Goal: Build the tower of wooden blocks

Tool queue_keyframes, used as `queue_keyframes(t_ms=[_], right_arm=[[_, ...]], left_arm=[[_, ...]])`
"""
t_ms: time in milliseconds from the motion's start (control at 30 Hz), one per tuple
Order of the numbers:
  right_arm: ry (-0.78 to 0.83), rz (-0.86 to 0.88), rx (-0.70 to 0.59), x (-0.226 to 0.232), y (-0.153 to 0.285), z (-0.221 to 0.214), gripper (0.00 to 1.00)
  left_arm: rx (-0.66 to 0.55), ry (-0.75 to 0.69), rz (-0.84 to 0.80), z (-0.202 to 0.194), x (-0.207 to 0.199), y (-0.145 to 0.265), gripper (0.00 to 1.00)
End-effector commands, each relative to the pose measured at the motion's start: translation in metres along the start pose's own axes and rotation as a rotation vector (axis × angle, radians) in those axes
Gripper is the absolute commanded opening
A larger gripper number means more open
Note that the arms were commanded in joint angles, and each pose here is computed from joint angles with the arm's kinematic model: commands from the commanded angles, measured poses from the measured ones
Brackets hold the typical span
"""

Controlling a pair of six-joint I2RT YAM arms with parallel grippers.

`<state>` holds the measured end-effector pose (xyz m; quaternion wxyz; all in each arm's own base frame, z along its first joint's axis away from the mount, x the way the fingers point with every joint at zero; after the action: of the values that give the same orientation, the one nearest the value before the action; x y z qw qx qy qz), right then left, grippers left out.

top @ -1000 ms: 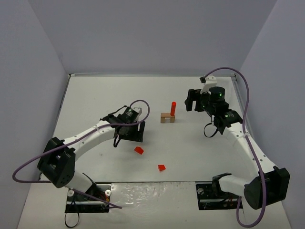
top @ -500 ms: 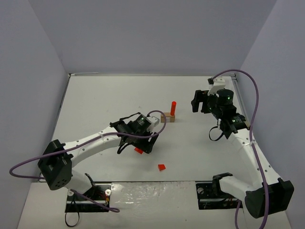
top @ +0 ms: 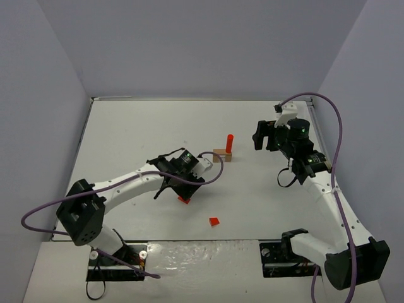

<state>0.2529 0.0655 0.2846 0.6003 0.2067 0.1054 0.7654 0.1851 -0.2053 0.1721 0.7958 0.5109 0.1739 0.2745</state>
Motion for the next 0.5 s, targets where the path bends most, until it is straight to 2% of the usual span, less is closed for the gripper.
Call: queue_keyframes(t_ms=[0,267,467], right_arm=[[0.024,0.025,-0.06,0.001,0.007,0.011,0.77],[0.041,0.038,-0.055,0.002,0.009,0.011,0.78],[0.045,0.035,-0.053,0.001,0.01,0.012,0.78]], left_arm=[[0.045,-0.111,-0.07,0.002,0.009,-0.008,0.49],[0.109,-0.21,-0.128,0.004,0.012,-0.022,0.54],[0.171,-0.16,-0.112,0.004,0.012,-0.042,0.54]])
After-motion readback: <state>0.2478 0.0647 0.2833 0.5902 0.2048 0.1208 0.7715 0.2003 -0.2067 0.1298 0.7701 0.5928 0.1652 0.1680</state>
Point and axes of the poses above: each gripper's point midway between its finger pads, its own y axis back along the fingers, its own x axis along the line the jaws close on, z = x × y, the point moved 10 cm from there along y, back along the fingers, and after that the axes turned 5 degrees about -y, right-handed, at the moved point
